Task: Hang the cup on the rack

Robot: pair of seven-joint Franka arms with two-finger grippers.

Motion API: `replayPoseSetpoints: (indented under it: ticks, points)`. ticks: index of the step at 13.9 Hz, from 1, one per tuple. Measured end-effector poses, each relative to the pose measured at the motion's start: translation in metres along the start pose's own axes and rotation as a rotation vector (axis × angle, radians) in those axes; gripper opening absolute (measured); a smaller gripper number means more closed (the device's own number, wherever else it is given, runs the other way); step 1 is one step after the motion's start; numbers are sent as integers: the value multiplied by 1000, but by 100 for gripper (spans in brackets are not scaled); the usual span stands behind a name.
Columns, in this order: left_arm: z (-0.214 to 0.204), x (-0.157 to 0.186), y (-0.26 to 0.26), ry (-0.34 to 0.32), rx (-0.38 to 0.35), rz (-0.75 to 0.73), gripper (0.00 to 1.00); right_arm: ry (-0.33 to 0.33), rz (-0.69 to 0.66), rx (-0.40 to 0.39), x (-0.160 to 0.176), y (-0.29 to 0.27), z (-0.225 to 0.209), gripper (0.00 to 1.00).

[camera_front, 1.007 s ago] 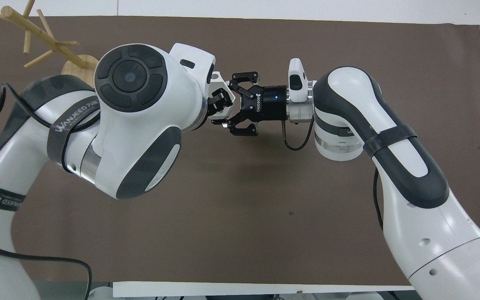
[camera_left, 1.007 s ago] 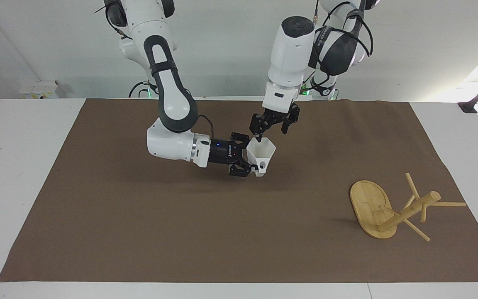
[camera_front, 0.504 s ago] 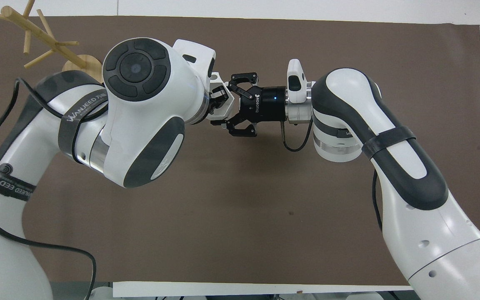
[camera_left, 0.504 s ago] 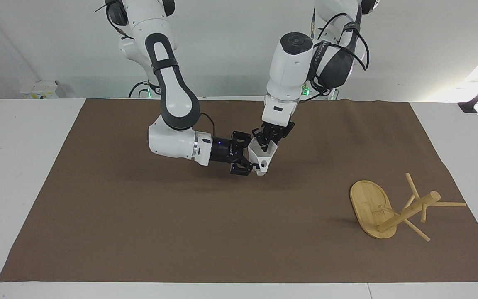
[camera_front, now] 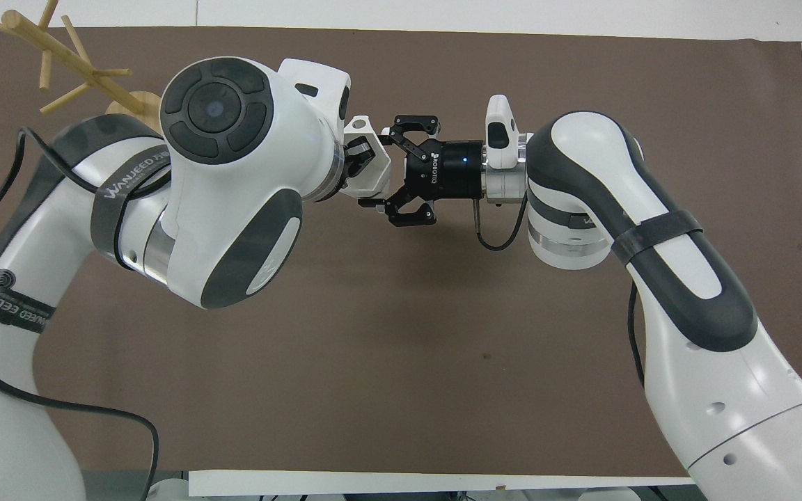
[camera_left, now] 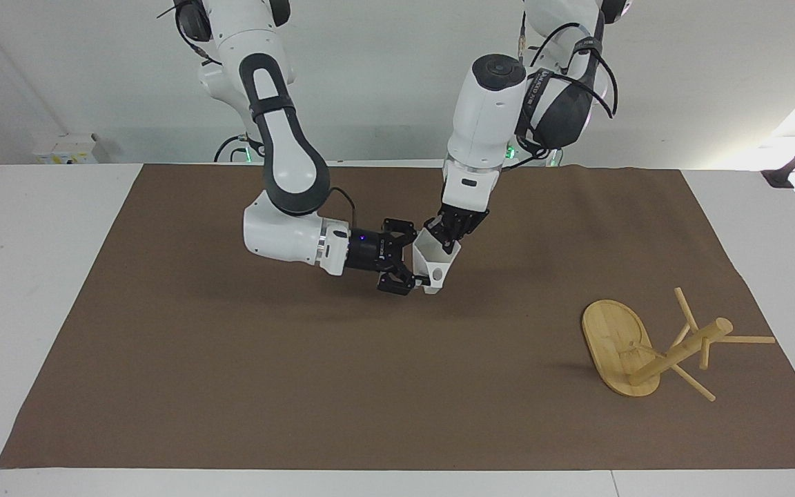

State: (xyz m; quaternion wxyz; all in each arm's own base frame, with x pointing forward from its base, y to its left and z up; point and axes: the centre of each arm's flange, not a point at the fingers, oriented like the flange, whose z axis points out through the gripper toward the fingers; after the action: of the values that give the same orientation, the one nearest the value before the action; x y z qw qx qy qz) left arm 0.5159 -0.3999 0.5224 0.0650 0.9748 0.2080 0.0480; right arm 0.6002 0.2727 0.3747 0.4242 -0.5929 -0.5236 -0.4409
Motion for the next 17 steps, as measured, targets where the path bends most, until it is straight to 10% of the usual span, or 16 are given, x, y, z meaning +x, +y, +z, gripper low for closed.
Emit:
replayPoseSetpoints:
  ticks: [8,17]
  points:
    - [32,128,-91,273,-258,-188,5,-222,-22,89,-42,28,-247,100]
    - [68,174,-234,395,-289,-325,5,-863,159,-127,57,-7,-386,100]
